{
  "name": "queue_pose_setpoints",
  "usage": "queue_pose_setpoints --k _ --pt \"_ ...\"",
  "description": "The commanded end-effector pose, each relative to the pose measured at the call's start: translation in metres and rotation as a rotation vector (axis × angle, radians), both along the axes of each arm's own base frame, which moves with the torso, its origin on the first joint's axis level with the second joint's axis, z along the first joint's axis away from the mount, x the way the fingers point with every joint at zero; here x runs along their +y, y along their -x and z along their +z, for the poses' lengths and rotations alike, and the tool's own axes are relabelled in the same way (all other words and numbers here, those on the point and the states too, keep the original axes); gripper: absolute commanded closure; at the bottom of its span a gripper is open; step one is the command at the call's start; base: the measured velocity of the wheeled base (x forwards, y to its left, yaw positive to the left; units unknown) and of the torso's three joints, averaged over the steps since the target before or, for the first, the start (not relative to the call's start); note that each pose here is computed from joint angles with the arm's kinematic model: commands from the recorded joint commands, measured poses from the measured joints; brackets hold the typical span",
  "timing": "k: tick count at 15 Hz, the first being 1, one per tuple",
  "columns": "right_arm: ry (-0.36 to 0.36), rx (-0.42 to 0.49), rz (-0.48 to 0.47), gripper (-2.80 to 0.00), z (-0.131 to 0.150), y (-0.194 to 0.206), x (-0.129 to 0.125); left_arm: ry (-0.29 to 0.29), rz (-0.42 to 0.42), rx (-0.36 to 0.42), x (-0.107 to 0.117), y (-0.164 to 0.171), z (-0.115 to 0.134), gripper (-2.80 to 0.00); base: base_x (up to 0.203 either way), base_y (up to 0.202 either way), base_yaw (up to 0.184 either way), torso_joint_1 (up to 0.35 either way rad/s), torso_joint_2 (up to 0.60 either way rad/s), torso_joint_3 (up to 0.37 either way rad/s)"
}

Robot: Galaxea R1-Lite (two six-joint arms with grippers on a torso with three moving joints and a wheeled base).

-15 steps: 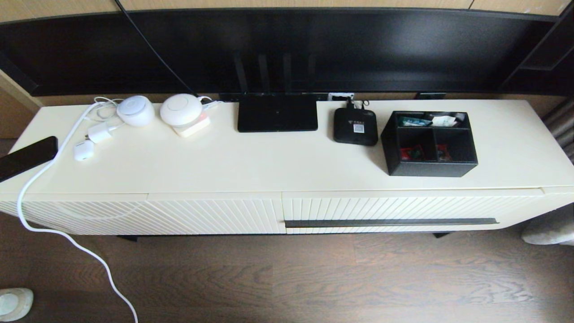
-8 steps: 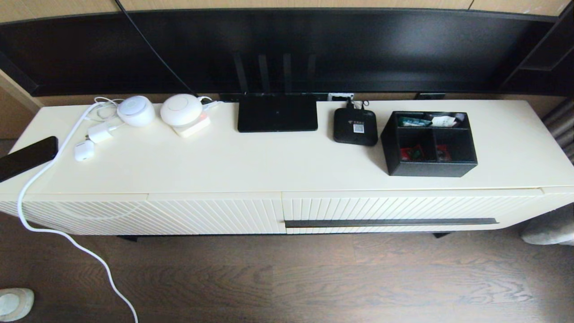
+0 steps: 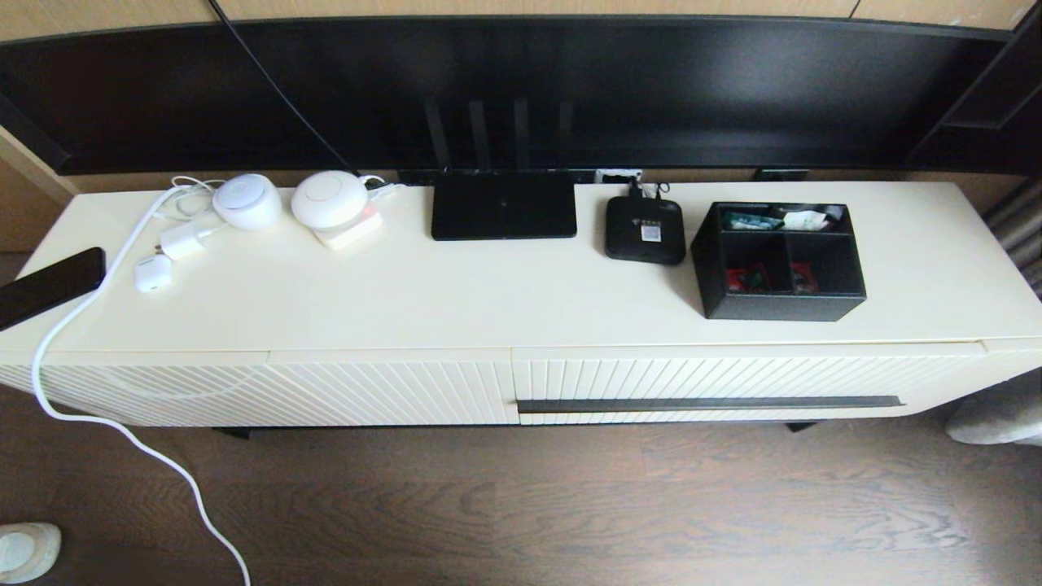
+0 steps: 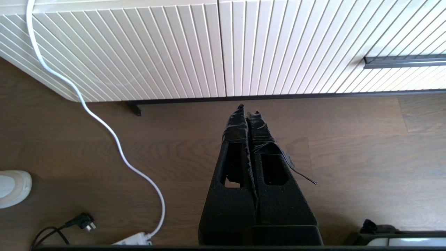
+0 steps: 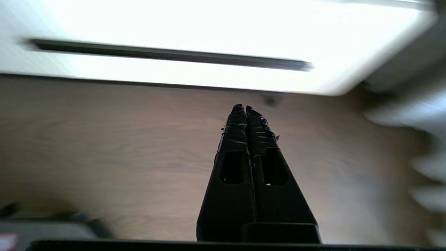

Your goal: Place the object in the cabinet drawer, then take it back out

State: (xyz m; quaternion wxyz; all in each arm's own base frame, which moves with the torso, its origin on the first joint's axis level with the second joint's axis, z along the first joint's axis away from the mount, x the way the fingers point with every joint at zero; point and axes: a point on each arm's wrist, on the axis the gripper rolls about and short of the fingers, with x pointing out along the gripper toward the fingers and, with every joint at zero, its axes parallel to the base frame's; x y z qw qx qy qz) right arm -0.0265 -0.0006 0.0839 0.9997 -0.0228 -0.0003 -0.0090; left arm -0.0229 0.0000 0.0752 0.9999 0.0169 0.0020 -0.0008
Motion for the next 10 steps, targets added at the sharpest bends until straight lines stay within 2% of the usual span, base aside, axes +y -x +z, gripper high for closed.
queue_pose_setpoints --k 1,10 --pt "0.0 0.005 0.051 0.0 -0.0094 -0.0039 0.0012 0.0 0.0 0.0 0.0 -0.0001 0.0001 0.0 0.0 0.0 0.0 0.0 0.0 0.0" --pt "-0.006 -0.004 0.05 0.0 -0.0083 -0.0035 0.0011 0.0 0.0 0.0 0.0 -0.0001 0.0003 0.0 0.0 0.0 0.0 0.0 0.0 0.0"
